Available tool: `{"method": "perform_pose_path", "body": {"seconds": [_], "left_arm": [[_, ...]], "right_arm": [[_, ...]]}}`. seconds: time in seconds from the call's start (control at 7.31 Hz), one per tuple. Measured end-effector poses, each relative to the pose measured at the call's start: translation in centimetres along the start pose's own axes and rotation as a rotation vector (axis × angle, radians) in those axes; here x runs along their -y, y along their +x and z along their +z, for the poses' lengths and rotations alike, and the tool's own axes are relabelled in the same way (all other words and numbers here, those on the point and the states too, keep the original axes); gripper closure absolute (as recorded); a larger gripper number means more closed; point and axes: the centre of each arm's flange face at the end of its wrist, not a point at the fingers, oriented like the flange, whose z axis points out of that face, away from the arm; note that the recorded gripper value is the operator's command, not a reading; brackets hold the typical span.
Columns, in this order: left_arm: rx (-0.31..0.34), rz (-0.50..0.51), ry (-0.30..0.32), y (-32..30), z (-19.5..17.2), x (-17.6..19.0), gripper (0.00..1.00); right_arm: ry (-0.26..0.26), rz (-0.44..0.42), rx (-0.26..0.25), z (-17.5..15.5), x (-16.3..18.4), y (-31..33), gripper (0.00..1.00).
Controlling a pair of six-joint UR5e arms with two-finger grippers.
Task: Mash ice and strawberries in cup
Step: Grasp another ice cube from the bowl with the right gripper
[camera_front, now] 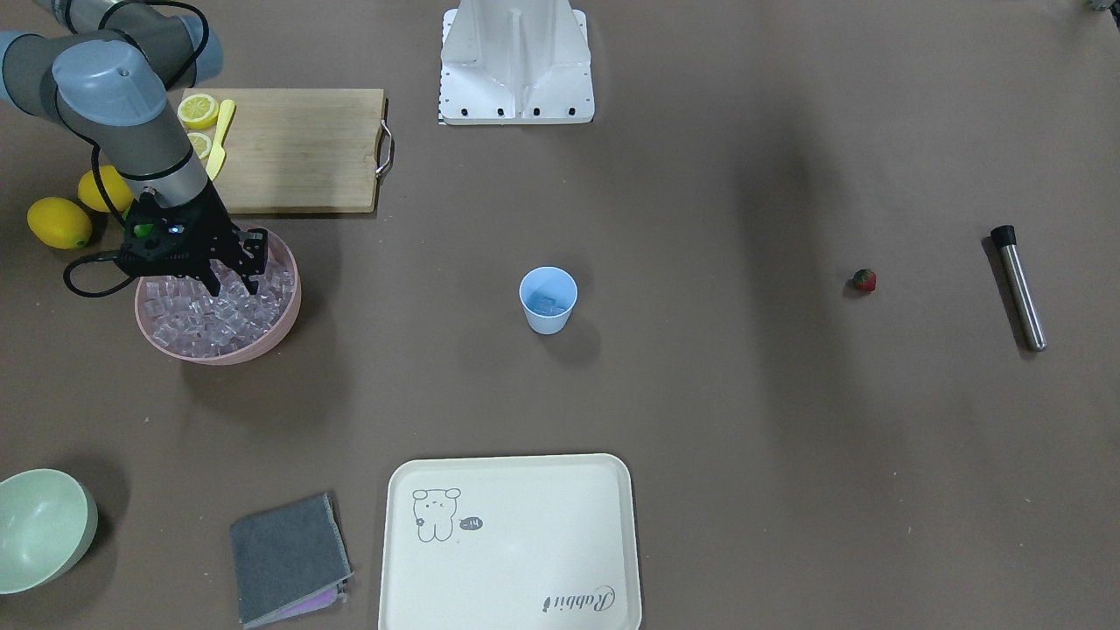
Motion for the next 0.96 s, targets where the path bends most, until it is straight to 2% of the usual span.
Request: {"method": "perform_pose_path", "body": {"seconds": [0.55, 0.96], "left_arm": [[0.0, -0.003, -0.001, -0.1, 0.0, -0.3, 0.02], [0.0, -0.004, -0.001, -0.1, 0.0, -0.4, 0.02]], "right_arm": [[-0.006, -0.004, 0.002, 0.1, -0.1, -0.1, 0.73], [0.006, 0.016, 0.051, -3.0, 2.0, -0.7, 0.73]]}}
